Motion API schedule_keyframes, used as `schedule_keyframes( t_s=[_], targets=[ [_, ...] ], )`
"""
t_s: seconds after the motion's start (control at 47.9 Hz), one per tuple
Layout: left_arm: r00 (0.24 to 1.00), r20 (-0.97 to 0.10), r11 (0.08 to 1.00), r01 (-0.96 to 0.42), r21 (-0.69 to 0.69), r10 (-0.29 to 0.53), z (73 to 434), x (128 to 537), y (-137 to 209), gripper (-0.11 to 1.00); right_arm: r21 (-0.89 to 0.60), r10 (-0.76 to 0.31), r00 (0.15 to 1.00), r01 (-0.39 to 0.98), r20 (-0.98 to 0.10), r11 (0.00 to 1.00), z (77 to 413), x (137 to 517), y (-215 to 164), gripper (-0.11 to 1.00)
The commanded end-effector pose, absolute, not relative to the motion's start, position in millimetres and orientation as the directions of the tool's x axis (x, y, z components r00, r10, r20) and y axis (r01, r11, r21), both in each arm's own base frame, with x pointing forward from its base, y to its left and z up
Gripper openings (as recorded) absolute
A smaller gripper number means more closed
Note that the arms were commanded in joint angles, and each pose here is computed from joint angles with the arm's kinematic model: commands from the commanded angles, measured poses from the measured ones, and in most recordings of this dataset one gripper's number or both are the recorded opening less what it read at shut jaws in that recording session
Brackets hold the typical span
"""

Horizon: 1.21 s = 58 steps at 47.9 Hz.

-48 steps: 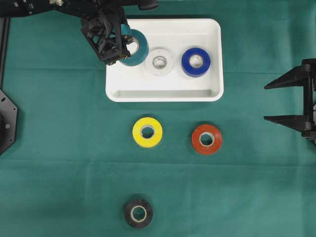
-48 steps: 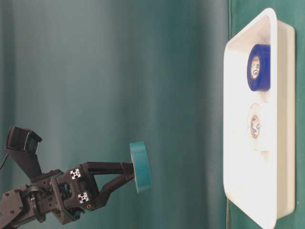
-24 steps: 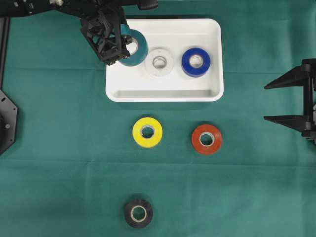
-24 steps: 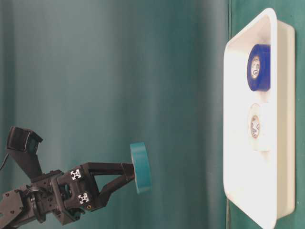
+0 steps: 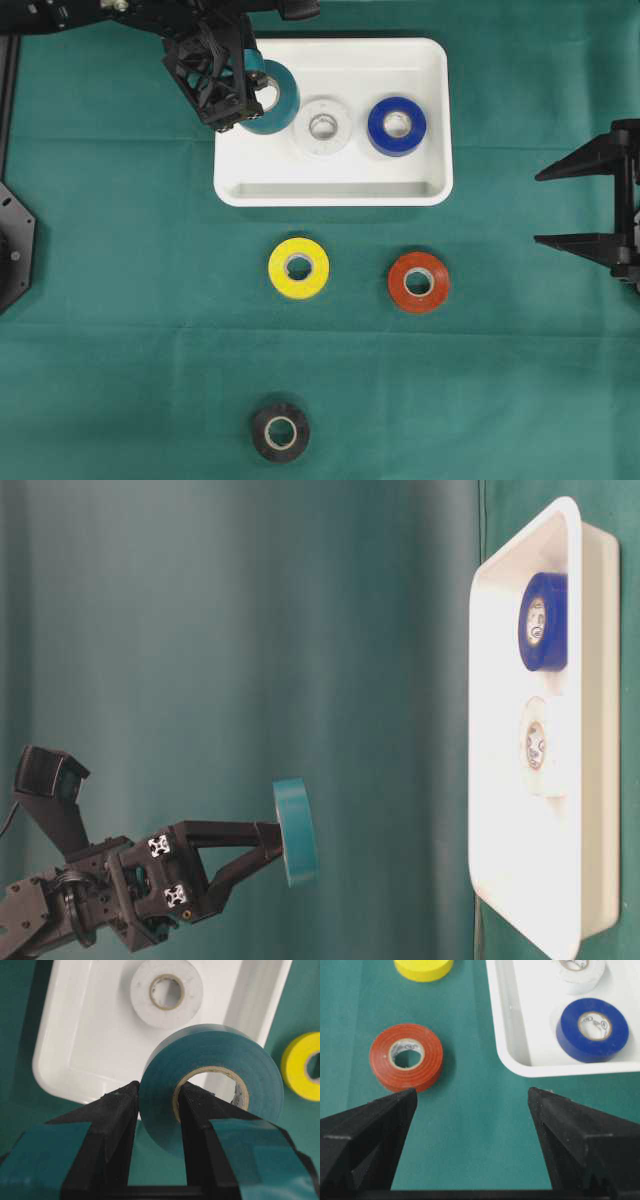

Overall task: Pick up the tape from a random location and place it into the white case.
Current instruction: 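Lower the teal roll into the tray's left side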

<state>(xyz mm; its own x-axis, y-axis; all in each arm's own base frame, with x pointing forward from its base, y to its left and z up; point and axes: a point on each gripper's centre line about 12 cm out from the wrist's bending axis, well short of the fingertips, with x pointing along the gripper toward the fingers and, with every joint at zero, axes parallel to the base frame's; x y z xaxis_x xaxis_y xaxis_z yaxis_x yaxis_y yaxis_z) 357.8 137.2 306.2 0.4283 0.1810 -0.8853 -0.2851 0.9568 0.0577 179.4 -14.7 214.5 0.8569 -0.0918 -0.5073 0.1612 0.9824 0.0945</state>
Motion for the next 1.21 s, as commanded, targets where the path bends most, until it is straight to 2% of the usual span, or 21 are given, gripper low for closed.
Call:
schedule_keyframes(
  t_s=[0.0,0.271,0.521,0.73,0.855,1.189],
  targets=[
    [0.461,-0.865,0.955,-0.291,0.061,0.196,320.1,355.7,137.8,0.19,0.096,-0.091,0.868,0.157,-0.489,0.983,223.9,183.5,-14.6,0.87],
    [0.45,-0.872,0.955,-0.292,0.061,0.193,306.1,356.8,139.4,0.19,0.094,-0.09,0.868,0.155,-0.489,0.983,223.7,183.7,-14.3,0.87],
    [0.417,-0.889,0.949,-0.311,0.057,0.19,260.0,359.3,150.3,0.19,0.094,-0.091,0.868,0.156,-0.489,0.983,223.7,183.7,-14.6,0.87],
    [0.367,-0.913,0.944,-0.327,0.053,0.178,203.5,362.6,162.0,0.19,0.094,-0.091,0.868,0.156,-0.489,0.983,223.7,183.7,-14.6,0.87],
    [0.367,-0.913,0.943,-0.328,0.054,0.18,180.0,364.5,166.6,0.19,0.094,-0.091,0.867,0.156,-0.49,0.983,223.5,183.8,-14.6,0.87],
    [0.357,-0.917,0.949,-0.31,0.062,0.177,153.9,364.8,171.1,0.19,0.094,-0.091,0.868,0.156,-0.489,0.983,223.7,183.7,-14.6,0.87]
  ],
)
